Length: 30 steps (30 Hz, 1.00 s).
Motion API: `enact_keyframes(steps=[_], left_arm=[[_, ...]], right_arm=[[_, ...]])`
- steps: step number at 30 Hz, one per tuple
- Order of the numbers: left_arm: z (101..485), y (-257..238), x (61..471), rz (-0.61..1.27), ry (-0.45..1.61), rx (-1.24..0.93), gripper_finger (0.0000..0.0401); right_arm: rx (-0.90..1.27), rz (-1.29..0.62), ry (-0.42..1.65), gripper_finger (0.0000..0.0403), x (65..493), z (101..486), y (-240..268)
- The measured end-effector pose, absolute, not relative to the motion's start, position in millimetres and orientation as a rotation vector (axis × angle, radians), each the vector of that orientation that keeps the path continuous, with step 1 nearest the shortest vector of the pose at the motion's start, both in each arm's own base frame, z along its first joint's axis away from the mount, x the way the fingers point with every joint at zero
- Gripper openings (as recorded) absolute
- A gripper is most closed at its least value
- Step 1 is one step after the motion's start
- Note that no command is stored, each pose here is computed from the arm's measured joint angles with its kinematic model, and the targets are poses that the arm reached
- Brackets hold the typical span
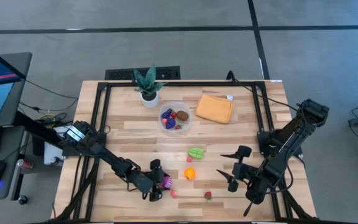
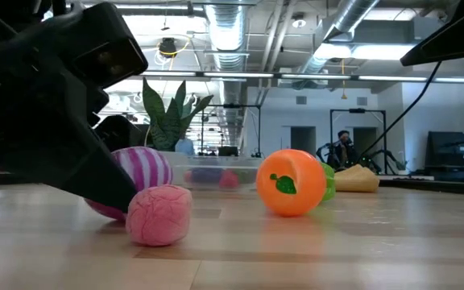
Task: Pick and placing Produce into tupperware
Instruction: Put the purple onion into the transparent bin
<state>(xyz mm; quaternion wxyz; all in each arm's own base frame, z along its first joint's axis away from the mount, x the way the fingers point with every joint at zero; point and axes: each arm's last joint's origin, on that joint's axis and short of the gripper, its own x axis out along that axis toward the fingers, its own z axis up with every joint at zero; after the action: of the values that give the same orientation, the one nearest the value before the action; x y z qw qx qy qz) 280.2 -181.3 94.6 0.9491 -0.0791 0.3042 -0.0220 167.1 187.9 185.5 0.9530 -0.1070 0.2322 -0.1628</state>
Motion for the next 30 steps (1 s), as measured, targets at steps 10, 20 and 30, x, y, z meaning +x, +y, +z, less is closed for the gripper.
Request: enact_keyframes(steps=[10,20,30], left_arm=[[95.4,-181.3,280.3,-0.039,0.613,-0.161,0.027],[95.6,-181.5,280.3,-0.044,0.614,-0.162,0.0238],[96.0,-181.6,280.5,-0.045,0.611,-0.165,0.023]], right_arm=[[-0.217,-0.33,0.472,0.033,167.1,185.6,188.0],[-0.217,-0.33,0.472,0.0331,167.1,185.6,188.0],[-0.217,-0.331,0.472,0.0331,167.2,185.6,188.0]])
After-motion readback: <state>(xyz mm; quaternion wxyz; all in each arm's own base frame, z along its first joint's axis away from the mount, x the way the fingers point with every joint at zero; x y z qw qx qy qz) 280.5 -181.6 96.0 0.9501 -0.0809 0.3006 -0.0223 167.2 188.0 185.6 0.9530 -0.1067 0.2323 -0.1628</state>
